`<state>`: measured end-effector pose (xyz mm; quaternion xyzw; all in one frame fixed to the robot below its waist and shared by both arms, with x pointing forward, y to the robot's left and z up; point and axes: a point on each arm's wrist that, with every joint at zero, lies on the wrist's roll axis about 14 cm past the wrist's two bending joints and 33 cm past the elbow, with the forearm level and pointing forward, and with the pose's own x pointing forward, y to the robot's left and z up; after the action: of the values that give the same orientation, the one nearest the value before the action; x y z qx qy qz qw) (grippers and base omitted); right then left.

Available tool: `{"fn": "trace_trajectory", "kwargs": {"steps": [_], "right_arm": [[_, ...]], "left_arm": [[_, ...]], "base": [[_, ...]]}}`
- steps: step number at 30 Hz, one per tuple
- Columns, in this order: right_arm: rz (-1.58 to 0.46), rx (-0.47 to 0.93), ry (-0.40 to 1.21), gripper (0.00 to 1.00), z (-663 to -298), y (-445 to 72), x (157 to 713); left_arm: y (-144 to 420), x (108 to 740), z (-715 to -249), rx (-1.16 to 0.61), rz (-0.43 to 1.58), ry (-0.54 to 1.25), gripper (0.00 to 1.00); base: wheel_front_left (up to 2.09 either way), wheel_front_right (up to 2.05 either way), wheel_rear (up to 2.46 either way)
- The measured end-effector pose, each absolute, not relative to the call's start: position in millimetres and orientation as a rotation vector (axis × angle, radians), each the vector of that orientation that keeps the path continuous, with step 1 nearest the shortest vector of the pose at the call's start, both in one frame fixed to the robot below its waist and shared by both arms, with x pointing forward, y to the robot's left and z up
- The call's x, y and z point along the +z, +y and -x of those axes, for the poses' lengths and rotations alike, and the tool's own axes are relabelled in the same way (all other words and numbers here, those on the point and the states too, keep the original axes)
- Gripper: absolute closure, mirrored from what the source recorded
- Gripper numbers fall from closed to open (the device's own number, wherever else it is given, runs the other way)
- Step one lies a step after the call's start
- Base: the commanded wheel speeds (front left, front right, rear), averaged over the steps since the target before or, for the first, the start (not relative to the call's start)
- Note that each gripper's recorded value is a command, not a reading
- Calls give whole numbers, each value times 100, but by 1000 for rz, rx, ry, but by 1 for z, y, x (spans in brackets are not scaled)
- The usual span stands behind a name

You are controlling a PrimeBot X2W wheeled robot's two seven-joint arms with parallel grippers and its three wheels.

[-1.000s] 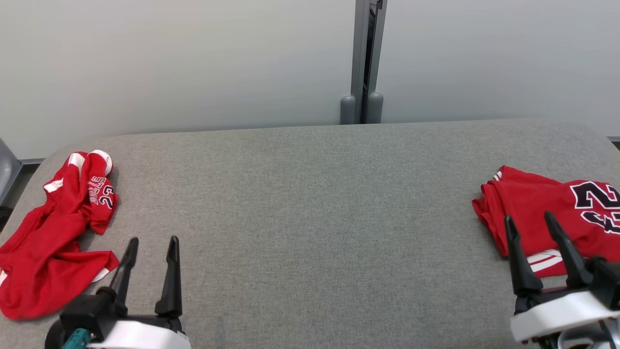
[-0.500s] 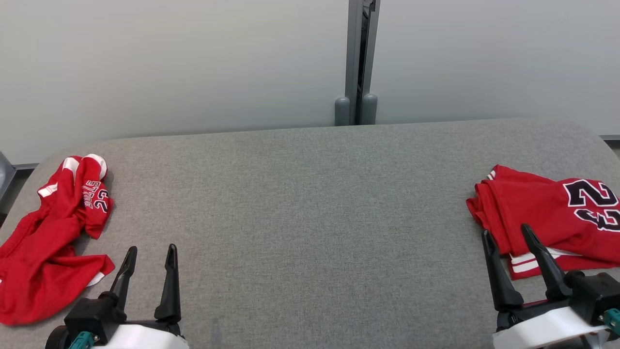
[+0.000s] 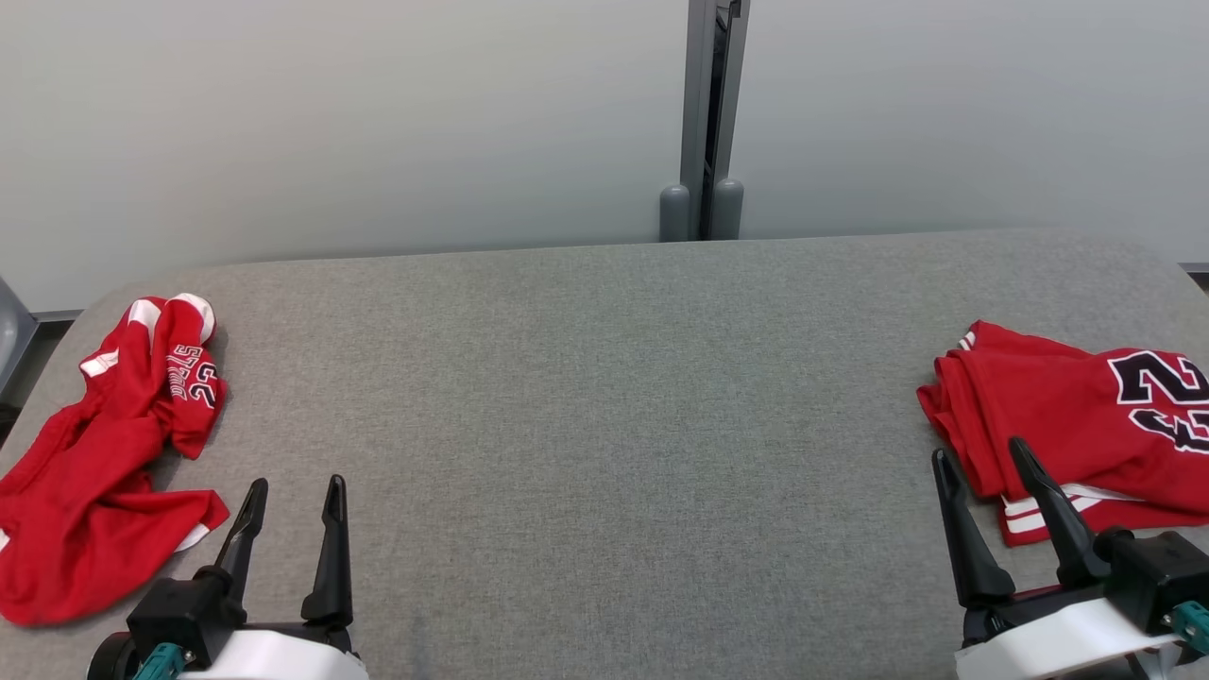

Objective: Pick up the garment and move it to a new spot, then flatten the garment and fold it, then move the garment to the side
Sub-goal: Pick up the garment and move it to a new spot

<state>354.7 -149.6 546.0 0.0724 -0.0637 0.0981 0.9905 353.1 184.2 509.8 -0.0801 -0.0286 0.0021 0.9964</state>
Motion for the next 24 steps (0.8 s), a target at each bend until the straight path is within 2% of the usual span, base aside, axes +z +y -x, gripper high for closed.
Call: {"fn": "trace_trajectory", "kwargs": {"steps": [11, 24], "right_arm": [[-172, 318, -109, 0, -368, -107, 543], [-199, 545, -76, 0, -383, -26, 538]], "left_arm": [[218, 510, -340, 106, 152, -57, 0], [286, 508, -290, 334, 145, -53, 0]], "base": [[0, 0, 0], [0, 0, 0]]}}
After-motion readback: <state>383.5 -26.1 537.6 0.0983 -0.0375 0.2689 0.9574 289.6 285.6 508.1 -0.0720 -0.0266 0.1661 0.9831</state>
